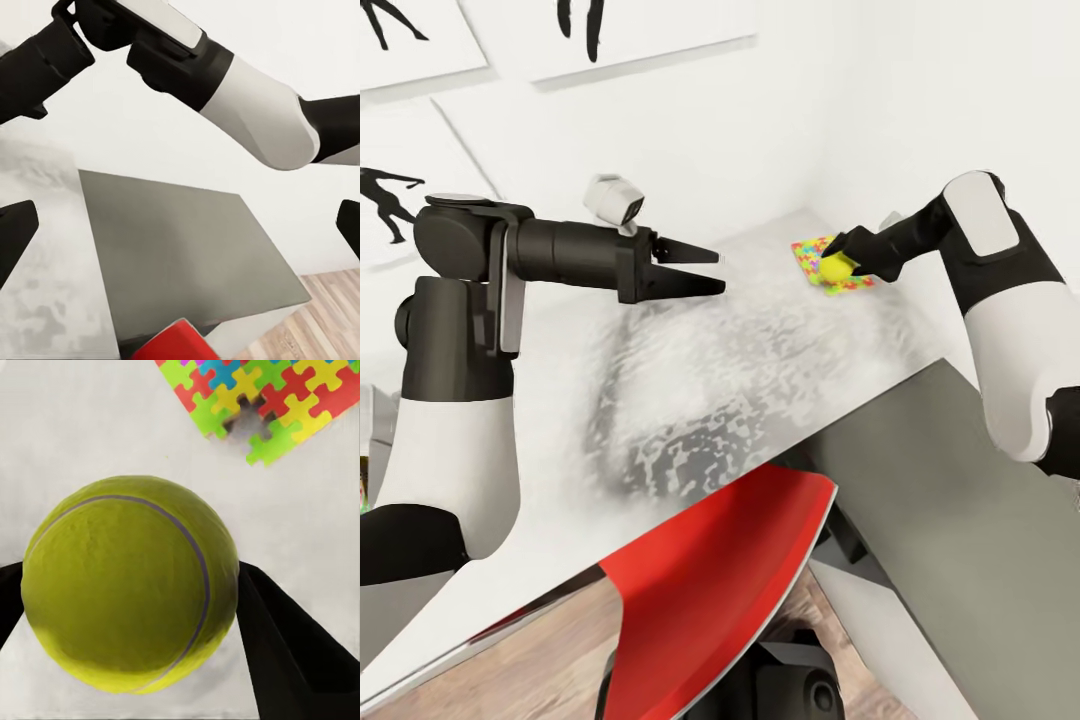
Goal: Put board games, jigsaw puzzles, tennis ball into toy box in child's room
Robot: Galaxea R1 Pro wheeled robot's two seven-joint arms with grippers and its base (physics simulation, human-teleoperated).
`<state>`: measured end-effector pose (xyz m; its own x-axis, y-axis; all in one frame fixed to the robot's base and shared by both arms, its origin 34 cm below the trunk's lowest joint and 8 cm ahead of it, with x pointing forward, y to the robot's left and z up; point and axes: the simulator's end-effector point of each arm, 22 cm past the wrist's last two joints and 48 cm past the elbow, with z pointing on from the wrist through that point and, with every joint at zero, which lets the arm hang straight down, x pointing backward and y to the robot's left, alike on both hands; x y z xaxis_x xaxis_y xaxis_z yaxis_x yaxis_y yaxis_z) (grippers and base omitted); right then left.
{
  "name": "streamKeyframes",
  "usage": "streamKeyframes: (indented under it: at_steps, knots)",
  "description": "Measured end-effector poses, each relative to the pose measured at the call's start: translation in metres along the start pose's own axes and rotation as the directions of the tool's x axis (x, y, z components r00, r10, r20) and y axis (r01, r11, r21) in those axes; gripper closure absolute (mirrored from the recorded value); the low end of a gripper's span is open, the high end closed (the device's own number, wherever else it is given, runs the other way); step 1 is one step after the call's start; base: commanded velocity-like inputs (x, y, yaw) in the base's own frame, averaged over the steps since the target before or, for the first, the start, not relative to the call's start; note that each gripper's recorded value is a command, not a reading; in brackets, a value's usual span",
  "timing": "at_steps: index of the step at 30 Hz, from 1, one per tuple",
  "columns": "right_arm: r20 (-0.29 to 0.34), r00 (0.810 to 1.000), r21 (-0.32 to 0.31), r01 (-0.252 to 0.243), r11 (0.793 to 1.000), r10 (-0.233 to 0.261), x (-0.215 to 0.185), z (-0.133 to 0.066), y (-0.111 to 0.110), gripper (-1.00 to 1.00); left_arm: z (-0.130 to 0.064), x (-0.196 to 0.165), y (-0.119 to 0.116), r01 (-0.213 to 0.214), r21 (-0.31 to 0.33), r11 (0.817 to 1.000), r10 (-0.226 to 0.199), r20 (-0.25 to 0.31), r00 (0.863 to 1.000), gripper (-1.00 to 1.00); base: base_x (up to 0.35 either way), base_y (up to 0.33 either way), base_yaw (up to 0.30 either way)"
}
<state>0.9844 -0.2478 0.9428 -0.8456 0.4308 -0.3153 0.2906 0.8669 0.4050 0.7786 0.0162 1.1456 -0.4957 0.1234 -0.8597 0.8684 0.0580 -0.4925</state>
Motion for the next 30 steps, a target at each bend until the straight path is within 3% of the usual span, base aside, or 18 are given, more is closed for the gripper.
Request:
streamKeyframes:
  at_steps: [8, 30]
  knots:
    - [-0.055, 0.997, -0.116, -0.068, 0.991, 0.062, 0.017, -0.002, 0.019, 1.00, -0.005, -0.006, -0.003, -0.012, -0.012, 1.000, 0.012, -0.001, 1.000, -1.00, 0.000, 0.000, 0.082]
    - [-0.044, 0.998, -0.159, -0.058, 0.986, 0.052, 0.018, -0.023, 0.040, 1.00, -0.015, -0.023, -0.016, -0.047, -0.033, 0.998, 0.047, -0.002, 0.999, -1.00, 0.000, 0.000, 0.082]
